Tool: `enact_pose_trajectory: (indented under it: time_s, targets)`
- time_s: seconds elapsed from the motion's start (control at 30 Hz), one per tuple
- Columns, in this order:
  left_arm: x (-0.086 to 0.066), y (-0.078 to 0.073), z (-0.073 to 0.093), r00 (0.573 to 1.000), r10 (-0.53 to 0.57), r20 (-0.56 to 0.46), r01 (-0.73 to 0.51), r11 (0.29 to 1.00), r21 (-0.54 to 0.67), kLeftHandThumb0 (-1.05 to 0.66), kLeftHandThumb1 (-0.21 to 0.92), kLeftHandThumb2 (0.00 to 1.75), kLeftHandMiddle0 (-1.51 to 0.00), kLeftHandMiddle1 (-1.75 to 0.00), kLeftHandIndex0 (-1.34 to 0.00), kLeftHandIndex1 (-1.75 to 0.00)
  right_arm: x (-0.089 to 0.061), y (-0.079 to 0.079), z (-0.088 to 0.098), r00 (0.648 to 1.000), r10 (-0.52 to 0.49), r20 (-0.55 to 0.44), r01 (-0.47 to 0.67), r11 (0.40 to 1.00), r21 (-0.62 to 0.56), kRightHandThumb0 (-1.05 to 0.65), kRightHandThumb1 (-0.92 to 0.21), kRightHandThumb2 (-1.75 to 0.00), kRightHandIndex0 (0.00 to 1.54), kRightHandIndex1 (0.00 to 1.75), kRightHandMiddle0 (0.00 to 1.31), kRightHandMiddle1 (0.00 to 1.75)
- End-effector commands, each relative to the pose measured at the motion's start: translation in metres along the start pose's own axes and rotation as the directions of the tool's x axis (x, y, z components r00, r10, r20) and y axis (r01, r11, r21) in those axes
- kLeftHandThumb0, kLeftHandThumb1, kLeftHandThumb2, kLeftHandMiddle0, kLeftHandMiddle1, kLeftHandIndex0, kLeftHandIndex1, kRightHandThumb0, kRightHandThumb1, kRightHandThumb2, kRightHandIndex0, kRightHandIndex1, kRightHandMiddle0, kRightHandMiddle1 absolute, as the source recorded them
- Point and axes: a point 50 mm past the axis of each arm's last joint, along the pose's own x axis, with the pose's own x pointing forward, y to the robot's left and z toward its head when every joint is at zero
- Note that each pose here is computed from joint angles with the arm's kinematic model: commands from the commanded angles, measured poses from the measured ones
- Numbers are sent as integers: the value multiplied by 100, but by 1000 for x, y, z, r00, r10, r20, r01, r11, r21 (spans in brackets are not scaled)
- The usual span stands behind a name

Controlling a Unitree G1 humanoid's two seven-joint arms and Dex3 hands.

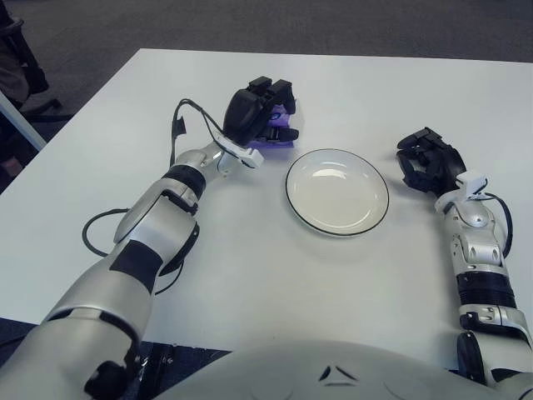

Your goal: Put the tissue paper into the plate.

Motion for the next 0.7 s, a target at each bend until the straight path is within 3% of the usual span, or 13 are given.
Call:
enact_pose_trajectory:
  time_s: [0.0,0.37,0.67]
  targets:
    - [20,12,6,992,72,99,-74,997,9,-32,92,51,-99,-175,-70,-175,-27,5,-57,961,28,-275,-24,1000,18,-1,-65,-71,61,148,40,141]
    - [38,23,24,947,186,262,-181,983,-43,-32,92,51,-104,-175,-73,-175,-26,5,-57,961,33,-275,-30,999,15,-1,-65,-70,61,148,41,140]
    - [41,25,39,903,244,353,-204,968,-148,-31,92,51,-108,-175,-76,-175,-26,5,-56,961,35,-276,-33,999,13,-1,-65,-70,60,148,41,140]
